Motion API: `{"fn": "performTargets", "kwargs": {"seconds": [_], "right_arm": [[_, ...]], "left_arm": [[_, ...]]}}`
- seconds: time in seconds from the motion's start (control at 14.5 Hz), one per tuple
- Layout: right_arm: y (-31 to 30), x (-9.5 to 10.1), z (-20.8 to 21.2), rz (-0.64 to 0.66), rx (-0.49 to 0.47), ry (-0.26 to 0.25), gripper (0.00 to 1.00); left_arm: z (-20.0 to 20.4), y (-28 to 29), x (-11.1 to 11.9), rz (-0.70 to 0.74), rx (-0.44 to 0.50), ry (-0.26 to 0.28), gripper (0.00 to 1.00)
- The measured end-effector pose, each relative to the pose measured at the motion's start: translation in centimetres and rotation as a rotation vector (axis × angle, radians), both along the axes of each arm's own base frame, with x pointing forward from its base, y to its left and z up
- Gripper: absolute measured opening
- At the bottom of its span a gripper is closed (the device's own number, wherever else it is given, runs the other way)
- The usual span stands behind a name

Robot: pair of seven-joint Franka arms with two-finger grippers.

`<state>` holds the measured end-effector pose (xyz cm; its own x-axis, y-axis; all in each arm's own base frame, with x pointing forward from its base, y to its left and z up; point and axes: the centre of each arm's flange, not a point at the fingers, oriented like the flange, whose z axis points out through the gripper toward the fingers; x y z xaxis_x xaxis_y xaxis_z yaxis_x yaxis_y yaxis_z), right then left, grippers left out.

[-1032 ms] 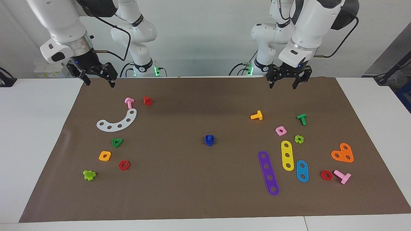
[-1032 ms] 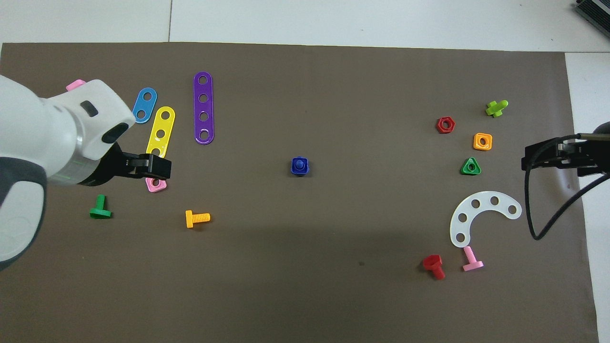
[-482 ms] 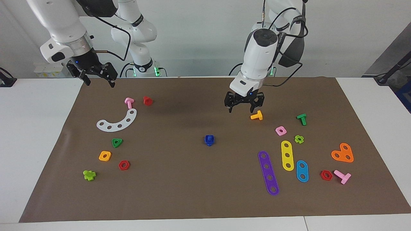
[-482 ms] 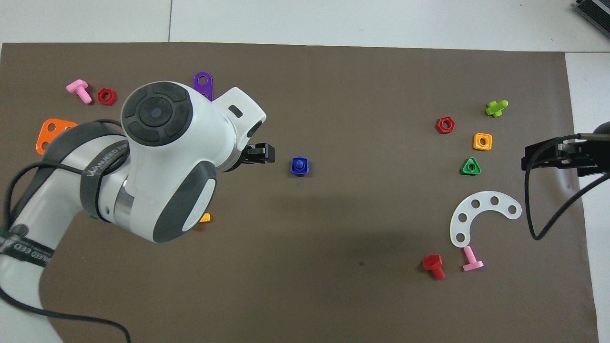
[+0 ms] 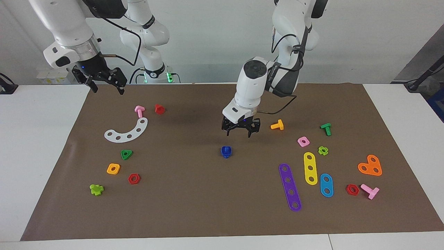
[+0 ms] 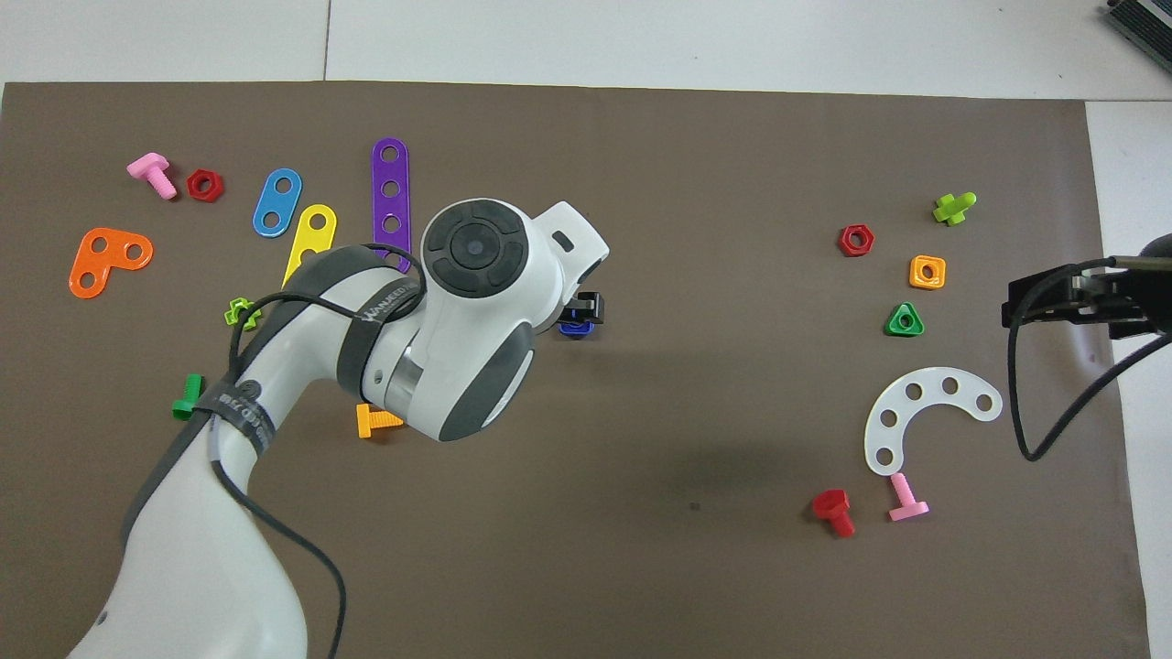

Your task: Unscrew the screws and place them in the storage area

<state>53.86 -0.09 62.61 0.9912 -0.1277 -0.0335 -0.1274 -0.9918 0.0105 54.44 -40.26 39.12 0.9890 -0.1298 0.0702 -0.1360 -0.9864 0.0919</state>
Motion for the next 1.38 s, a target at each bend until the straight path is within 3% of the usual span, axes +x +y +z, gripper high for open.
{"fn": "performTargets", "kwargs": {"seconds": [0.28, 1.38], "right_arm": [[0.0, 0.0, 0.0, 0.000, 0.000, 0.000, 1.00], [0.0, 0.0, 0.0, 0.000, 0.000, 0.000, 1.00]], "left_arm": [[-3.3, -1.6, 0.7, -0.010, -0.009, -0.021, 0.93], [-8.4, -1.7, 1.3, -0.022, 0.016, -0.028, 0.83]]}}
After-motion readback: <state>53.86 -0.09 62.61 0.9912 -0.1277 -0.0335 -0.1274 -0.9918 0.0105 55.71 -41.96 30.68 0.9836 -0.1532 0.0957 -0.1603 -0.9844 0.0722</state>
